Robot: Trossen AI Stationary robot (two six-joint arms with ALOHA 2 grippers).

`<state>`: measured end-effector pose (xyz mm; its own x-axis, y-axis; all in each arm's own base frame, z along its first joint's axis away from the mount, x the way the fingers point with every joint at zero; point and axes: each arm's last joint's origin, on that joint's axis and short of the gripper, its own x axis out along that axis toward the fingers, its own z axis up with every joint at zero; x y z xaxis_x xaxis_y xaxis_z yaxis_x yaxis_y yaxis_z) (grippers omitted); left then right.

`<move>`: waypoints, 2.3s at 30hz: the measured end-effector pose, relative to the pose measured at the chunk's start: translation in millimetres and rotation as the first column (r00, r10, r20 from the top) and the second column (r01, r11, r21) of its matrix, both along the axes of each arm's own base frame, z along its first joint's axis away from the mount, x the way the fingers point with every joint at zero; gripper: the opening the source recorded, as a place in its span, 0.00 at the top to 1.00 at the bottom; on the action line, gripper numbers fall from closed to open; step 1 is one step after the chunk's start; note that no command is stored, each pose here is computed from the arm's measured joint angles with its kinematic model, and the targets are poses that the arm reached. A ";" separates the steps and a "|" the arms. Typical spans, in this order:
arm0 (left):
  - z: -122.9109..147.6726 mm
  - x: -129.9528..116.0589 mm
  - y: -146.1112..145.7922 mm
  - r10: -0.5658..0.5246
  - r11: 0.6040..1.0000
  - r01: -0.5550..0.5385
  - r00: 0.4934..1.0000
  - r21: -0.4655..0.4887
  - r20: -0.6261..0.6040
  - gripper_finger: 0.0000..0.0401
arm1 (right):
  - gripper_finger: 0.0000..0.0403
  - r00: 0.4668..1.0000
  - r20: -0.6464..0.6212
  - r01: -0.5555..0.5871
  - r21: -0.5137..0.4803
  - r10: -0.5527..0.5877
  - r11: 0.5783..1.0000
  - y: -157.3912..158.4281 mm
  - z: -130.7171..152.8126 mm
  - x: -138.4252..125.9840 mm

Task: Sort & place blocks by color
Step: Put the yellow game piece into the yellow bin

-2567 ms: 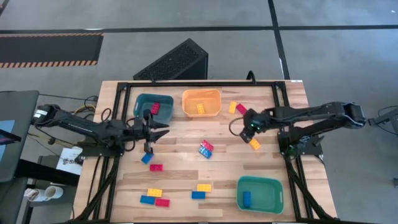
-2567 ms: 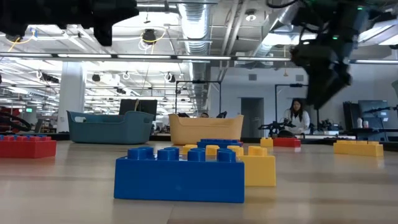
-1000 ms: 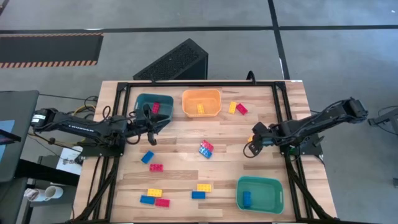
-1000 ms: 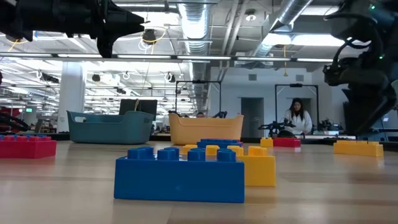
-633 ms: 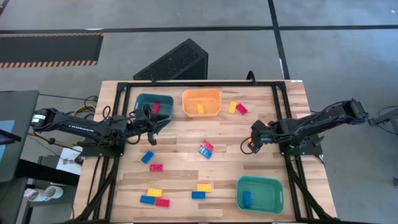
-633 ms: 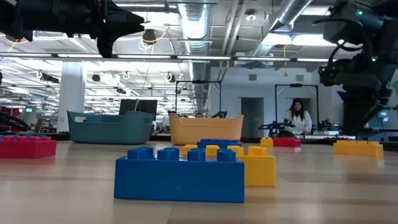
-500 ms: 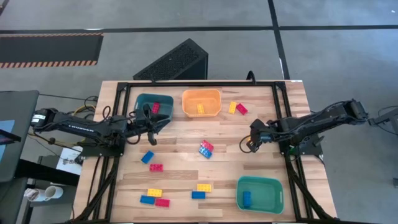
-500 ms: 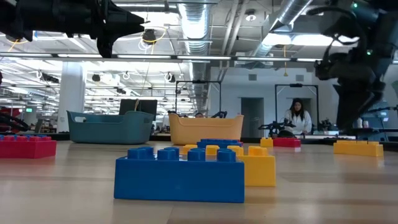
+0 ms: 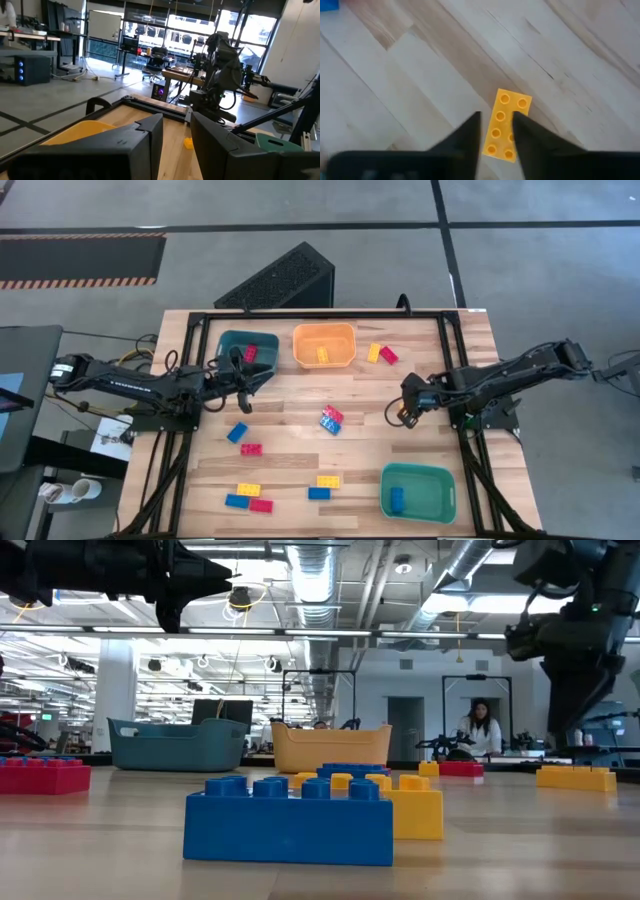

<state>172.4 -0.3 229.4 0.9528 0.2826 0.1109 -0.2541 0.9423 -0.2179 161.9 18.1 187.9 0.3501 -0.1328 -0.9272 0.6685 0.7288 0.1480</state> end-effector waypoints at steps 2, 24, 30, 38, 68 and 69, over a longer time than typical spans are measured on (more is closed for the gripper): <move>0.0 0.0 0.0 0.000 1.000 0.000 1.000 0.000 0.000 0.78 | 0.48 1.000 0.003 0.003 0.002 -0.003 1.000 0.2 0.1 0.2; -0.2 0.0 0.0 -0.002 1.000 0.002 1.000 -0.001 -0.002 0.78 | 0.28 0.963 -0.271 0.004 -0.032 -0.013 0.999 2.0 -50.3 24.0; -0.3 0.2 -0.5 -0.021 1.000 0.021 1.000 -0.005 -0.001 0.78 | 0.55 0.980 -0.195 -0.026 -0.014 0.023 1.000 -0.5 -54.5 29.9; -0.2 0.2 -0.7 -0.027 1.000 0.027 1.000 -0.005 0.000 0.78 | 0.67 0.998 -0.064 -0.001 0.041 0.004 0.999 -9.2 -55.9 14.8; -0.6 0.7 3.0 0.001 1.000 -0.001 1.000 0.007 -0.019 0.78 | 0.52 0.655 0.751 0.254 -0.320 0.081 0.913 -160.9 8.1 129.5; -1.3 0.7 3.0 0.001 1.000 0.000 1.000 0.007 -0.027 0.78 | 0.51 0.651 0.754 0.240 -0.315 0.089 0.918 -164.5 8.3 133.4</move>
